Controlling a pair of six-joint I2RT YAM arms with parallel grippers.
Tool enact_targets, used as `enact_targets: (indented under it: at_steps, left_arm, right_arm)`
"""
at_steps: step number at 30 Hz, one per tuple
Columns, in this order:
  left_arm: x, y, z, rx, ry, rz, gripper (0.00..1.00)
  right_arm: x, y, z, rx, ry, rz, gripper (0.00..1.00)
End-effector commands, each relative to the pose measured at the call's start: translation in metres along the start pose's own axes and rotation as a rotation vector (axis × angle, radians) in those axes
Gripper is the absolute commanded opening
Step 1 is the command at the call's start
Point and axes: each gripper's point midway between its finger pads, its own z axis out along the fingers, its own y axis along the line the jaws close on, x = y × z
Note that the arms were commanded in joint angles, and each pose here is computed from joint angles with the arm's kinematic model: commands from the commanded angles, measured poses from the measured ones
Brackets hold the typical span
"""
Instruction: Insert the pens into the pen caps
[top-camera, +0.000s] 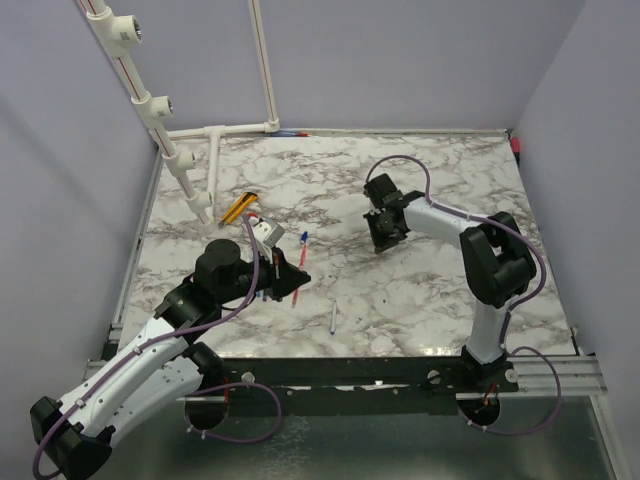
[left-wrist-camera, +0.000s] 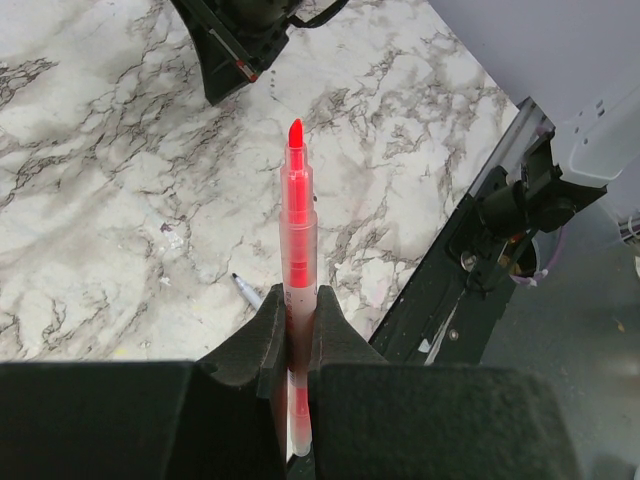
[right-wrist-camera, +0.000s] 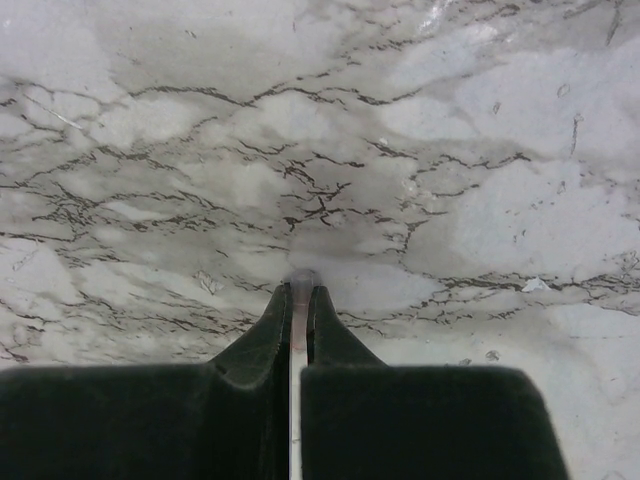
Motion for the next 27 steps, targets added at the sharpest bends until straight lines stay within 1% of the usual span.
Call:
enact_targets:
  at_steps: [1,8,15,22,27]
  left_arm:
    - [0.004,0.003,0.0,-0.009,0.011,0.006,0.0]
    - [0.006,0.0,0.001,0.014,0.019,-0.001,0.0]
    - [0.0,-0.014,-0.002,0.08,-0.016,-0.01,0.0]
    - [-0.012,-0.028,-0.005,0.151,-0.068,-0.002,0.0]
    - [-0.025,-0.052,-0.01,0.29,-0.162,-0.005,0.0]
  right_arm:
    - [0.014,-0.005,-0.009,0.012,0.013,0.019,0.01]
    - [0.003,0.013,-0.049,-0.08,-0.082,0.054,0.01]
    - [-0.007,0.044,-0.108,-0.27,-0.216,0.099,0.01]
    - [-0.021,0.08,-0.187,-0.526,-0.44,0.106,0.01]
    - [-0.03,0.103,-0.249,-0.723,-0.619,0.1,0.01]
